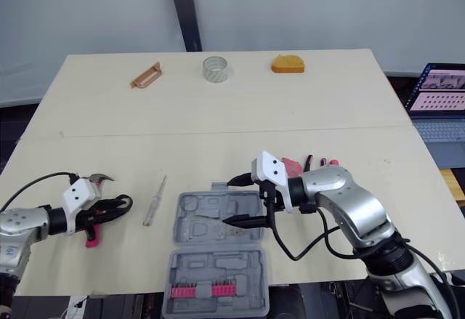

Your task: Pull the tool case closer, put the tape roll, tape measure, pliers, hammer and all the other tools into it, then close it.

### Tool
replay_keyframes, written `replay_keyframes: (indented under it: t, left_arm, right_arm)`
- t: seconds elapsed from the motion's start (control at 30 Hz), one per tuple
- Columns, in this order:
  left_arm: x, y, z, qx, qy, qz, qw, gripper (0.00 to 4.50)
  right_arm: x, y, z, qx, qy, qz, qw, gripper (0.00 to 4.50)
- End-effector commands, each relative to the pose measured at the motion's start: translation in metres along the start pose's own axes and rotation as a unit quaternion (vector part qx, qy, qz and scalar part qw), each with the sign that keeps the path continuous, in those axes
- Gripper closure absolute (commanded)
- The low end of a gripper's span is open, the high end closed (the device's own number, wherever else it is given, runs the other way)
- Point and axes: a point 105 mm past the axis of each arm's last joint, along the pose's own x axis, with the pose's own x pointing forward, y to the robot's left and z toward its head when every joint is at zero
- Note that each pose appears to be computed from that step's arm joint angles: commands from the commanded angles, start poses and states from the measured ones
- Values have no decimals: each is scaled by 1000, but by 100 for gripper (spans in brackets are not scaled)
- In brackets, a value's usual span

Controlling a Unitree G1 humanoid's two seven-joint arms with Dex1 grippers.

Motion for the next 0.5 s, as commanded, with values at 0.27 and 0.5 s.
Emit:
replay_keyframes:
  t: [0.27,0.5]
  left_arm:
    - [2,-3,-3,0,1,-11,1000,333]
    - [4,-2,-3,3,-1,-10,1000,360]
  right_arm:
    - [0,4,11,-17,-16,1,1000,0]
    - [-1,4,10,-16,-15,0,1000,0]
